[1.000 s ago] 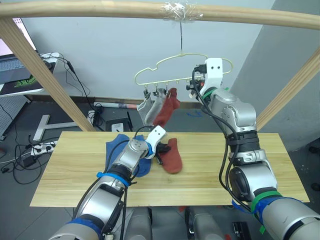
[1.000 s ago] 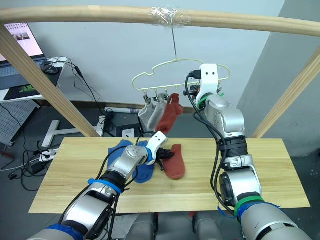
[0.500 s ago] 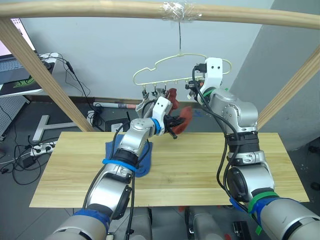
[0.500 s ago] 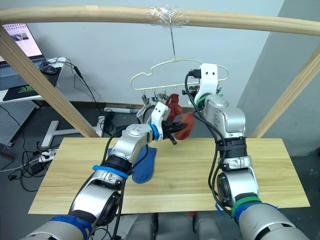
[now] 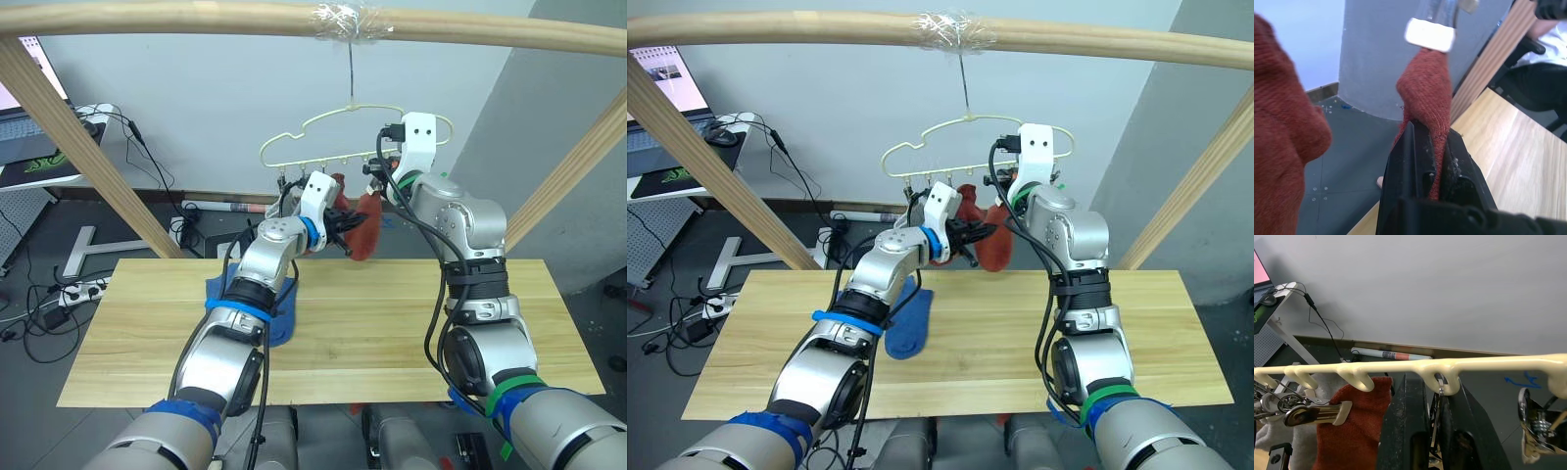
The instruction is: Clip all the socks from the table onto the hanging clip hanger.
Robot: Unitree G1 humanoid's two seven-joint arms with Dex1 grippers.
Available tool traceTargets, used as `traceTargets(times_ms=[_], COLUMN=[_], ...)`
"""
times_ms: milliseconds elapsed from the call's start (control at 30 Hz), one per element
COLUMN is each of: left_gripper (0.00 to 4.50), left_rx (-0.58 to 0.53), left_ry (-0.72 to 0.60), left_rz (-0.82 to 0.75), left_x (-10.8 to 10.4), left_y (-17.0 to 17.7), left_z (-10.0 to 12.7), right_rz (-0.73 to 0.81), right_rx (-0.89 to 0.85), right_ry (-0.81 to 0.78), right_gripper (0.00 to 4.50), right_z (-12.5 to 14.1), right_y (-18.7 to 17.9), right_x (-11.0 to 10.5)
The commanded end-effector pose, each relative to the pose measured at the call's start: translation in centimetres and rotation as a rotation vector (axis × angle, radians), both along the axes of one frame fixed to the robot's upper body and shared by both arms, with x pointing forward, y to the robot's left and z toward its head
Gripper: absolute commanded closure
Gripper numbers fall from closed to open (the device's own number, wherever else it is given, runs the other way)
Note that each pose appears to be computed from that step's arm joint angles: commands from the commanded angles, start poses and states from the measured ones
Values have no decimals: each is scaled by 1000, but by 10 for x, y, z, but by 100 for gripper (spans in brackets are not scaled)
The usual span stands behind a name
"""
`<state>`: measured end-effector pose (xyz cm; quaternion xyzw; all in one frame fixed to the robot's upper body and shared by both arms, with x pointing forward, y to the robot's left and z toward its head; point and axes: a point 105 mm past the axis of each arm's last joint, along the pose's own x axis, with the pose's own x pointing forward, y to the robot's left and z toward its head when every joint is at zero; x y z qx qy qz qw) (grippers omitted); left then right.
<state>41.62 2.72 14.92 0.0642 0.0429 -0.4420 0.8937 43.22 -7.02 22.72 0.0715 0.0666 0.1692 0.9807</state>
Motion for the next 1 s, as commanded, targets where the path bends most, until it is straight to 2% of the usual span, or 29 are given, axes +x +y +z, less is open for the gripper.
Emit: traceTargets(times_ms=[33, 367, 467, 567, 700, 900, 1000], left_gripper=[428, 428, 434, 434, 434, 434, 364], left_rx=[-79, -106, -96, -94, -96, -67, -68], left_ry=[-61, -58, -56, -54, -45, -13, -5], left_rz=[-22, -43, -39, -39, -45, -71, -72], left_x=[1, -1, 0, 0, -1, -6, -7], left_y=[-9, -16, -15, -15, -15, -15, -14], left_z=[31, 38, 36, 35, 34, 26, 25], right_rz=[4, 4, 9, 7, 6, 9, 13], right_rx=[22, 38, 45, 39, 31, 27, 28], right_ry=[-86, -70, -62, -63, -64, -62, -57], right_gripper=[450, 450, 364, 239, 98, 98, 95], right_z=[27, 25, 25, 25, 25, 24, 23], right_y=[1, 2, 2, 1, 1, 1, 2], right_x=[-3, -3, -4, -4, -4, -4, -5])
